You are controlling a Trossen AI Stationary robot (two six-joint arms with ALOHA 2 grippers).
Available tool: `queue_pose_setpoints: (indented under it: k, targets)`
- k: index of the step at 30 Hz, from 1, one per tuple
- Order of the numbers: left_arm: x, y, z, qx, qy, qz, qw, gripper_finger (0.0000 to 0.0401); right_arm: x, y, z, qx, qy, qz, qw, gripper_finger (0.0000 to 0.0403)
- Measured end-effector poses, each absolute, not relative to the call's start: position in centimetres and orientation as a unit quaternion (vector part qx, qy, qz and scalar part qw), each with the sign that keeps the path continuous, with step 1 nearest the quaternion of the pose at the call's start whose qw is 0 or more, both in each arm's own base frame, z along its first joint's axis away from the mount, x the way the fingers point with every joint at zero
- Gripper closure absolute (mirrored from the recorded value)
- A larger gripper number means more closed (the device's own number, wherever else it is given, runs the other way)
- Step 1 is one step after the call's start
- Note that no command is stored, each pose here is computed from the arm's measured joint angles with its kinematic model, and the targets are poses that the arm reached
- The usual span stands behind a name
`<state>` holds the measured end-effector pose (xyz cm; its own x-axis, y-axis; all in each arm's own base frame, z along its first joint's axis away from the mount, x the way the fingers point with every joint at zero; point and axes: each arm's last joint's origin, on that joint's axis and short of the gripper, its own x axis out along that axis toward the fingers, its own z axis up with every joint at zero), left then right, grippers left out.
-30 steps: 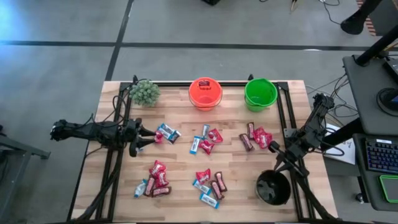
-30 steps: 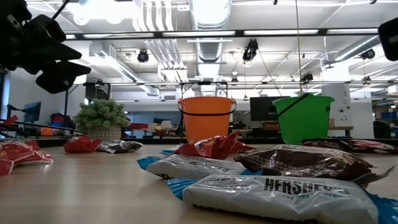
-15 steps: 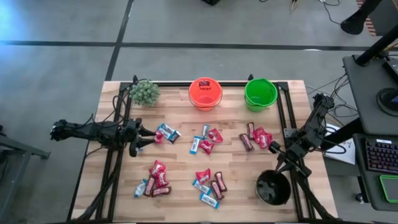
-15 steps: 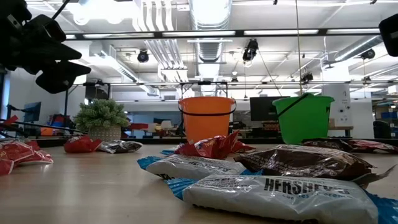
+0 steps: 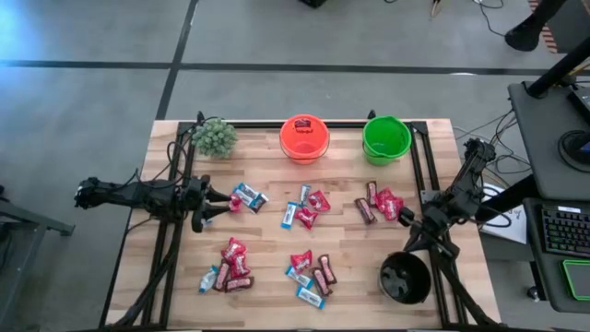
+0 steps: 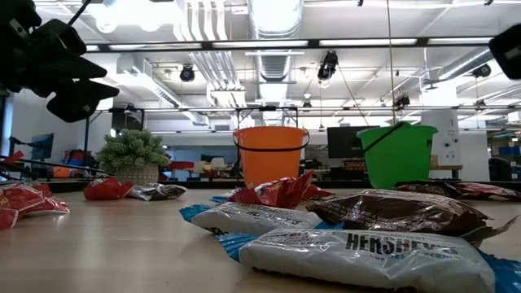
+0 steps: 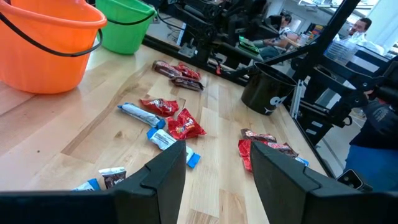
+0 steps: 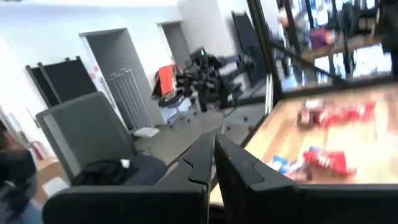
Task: Organize candy in baskets
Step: Put the black chocolate into the green bucket
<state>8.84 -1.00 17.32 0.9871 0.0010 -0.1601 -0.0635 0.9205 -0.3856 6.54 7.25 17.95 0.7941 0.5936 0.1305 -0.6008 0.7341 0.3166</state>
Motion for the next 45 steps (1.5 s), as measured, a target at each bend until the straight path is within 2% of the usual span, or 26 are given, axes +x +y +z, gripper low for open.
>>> queue_pose_setpoints:
  k: [3,18,25,36,45]
  targets:
    - [8.8,-1.0,17.3,-0.199,0.079,0.017,0.977,0.0239,6.5,7.2,18.4,0.166,-0.038,0.320,0.932,0.0390]
    - [8.8,-1.0,17.3,-0.199,0.079,0.017,0.977,0.0239,6.7,7.2,18.2,0.178,-0.025,0.296,0.938,0.0390]
    - [8.8,-1.0,17.3,-0.199,0.079,0.017,0.977,0.0239,6.9,6.8,18.2,0.186,-0.031,0.223,0.956,0.0390]
    - [8.8,-1.0,17.3,-0.199,0.079,0.017,0.977,0.0239,7.0,6.4,18.1,0.191,-0.036,0.154,0.969,0.0390]
    - [8.8,-1.0,17.3,-0.199,0.079,0.017,0.977,0.0239,7.1,5.9,18.0,0.240,-0.039,0.063,0.968,0.0390]
